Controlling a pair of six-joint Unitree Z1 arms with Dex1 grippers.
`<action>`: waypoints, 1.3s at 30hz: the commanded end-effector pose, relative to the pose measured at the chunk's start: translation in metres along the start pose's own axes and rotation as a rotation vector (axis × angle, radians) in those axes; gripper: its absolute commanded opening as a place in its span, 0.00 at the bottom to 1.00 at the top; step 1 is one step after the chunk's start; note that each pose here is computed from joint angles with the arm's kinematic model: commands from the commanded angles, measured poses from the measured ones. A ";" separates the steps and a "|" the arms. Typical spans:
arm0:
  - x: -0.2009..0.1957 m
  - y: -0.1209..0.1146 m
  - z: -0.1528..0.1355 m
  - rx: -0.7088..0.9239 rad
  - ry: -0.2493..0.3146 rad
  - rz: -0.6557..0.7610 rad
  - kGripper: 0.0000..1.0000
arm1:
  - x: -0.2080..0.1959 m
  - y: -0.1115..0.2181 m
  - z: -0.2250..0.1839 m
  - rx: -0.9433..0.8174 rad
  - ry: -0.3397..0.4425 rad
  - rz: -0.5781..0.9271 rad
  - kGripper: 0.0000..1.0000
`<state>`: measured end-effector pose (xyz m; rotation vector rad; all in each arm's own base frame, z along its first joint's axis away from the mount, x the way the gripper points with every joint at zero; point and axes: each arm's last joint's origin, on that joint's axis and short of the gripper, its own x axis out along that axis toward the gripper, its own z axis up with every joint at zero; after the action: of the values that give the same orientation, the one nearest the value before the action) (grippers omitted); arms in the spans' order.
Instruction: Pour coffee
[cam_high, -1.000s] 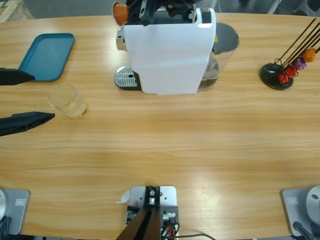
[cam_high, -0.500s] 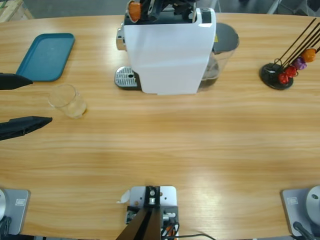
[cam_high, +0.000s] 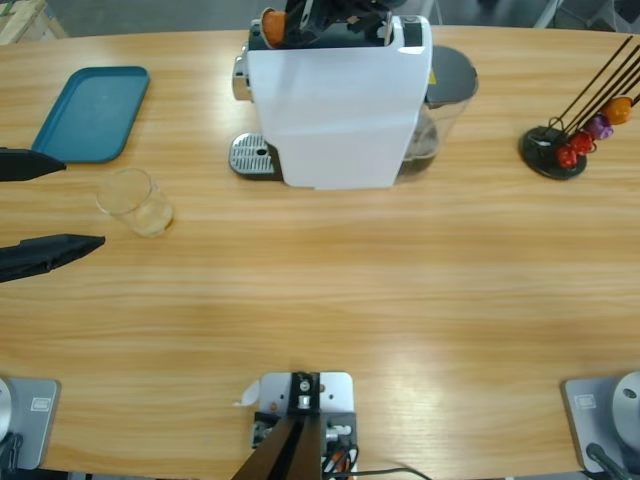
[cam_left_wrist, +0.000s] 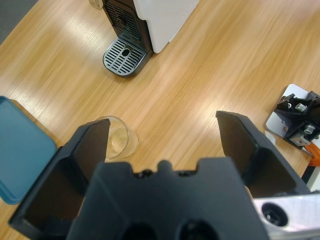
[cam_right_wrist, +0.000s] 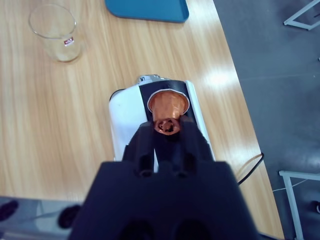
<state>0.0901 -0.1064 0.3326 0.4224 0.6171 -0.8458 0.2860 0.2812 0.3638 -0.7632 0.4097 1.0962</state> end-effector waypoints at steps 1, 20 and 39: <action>0.003 -0.003 -0.012 -0.010 0.029 -0.021 0.92 | 0.029 -0.004 -0.021 0.022 0.132 -0.029 0.63; -0.004 -0.002 -0.008 -0.026 -0.012 -0.018 0.92 | -0.101 0.066 0.014 0.560 -0.023 0.005 0.47; -0.010 -0.005 -0.004 -0.042 -0.030 -0.047 0.91 | -0.090 0.012 -0.011 1.426 -0.350 -0.438 0.00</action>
<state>0.0865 -0.1043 0.3359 0.3786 0.6135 -0.8566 0.2006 0.1881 0.4030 0.4536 0.5767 0.3264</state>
